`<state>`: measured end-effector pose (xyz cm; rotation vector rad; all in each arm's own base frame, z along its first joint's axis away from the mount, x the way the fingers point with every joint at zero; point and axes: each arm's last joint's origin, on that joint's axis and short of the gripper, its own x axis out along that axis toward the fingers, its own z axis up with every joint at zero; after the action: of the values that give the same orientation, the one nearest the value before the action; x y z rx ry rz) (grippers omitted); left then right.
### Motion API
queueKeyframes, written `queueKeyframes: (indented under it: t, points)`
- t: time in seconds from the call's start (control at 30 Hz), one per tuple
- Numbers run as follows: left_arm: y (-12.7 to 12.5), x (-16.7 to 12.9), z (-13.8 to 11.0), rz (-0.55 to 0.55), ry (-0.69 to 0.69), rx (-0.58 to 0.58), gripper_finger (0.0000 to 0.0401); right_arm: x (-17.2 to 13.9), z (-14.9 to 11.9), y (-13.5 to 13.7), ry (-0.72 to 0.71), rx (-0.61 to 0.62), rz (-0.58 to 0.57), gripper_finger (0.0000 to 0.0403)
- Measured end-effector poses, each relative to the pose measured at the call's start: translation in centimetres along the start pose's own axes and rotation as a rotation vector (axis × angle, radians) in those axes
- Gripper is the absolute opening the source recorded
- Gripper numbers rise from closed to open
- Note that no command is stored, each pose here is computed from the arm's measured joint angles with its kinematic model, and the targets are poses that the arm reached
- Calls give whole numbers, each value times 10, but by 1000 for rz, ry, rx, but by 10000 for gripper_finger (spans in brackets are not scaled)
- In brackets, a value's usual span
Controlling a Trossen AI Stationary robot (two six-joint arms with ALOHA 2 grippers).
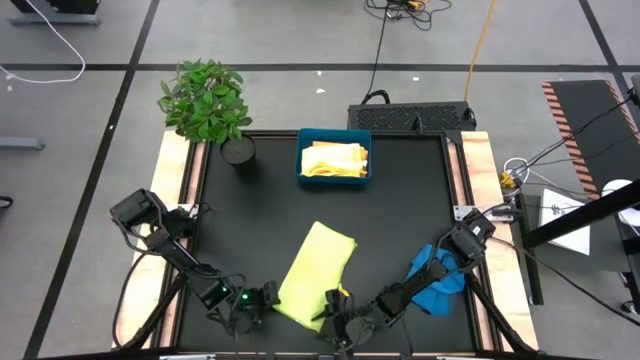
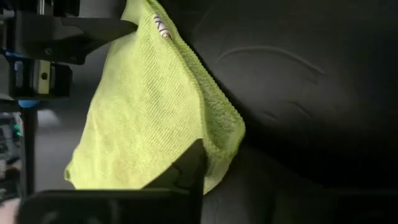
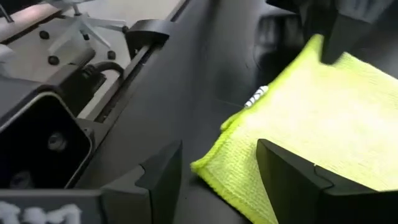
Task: Fold microfiber towels
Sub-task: Fold the green microfiber towel
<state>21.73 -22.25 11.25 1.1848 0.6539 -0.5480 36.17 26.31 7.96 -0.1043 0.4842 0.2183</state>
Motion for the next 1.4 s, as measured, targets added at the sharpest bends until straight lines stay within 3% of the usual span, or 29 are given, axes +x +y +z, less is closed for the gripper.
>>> queueKeyframes:
  t: [0.2,0.5,0.77,1.03,1.4]
  points:
    - [8,2,3,37,-47,-203,9,2,0,-7,14,21,-43,196]
    - [26,6,5,131,-120,-405,6,2,0,-7,10,31,-45,195]
    - [35,9,-1,219,-83,-572,5,2,0,-6,8,59,-47,194]
    - [44,9,-5,305,-69,-756,5,1,-1,-10,-15,123,-178,194]
    - [64,2,-13,399,-75,-934,4,1,2,-10,-53,143,-200,194]
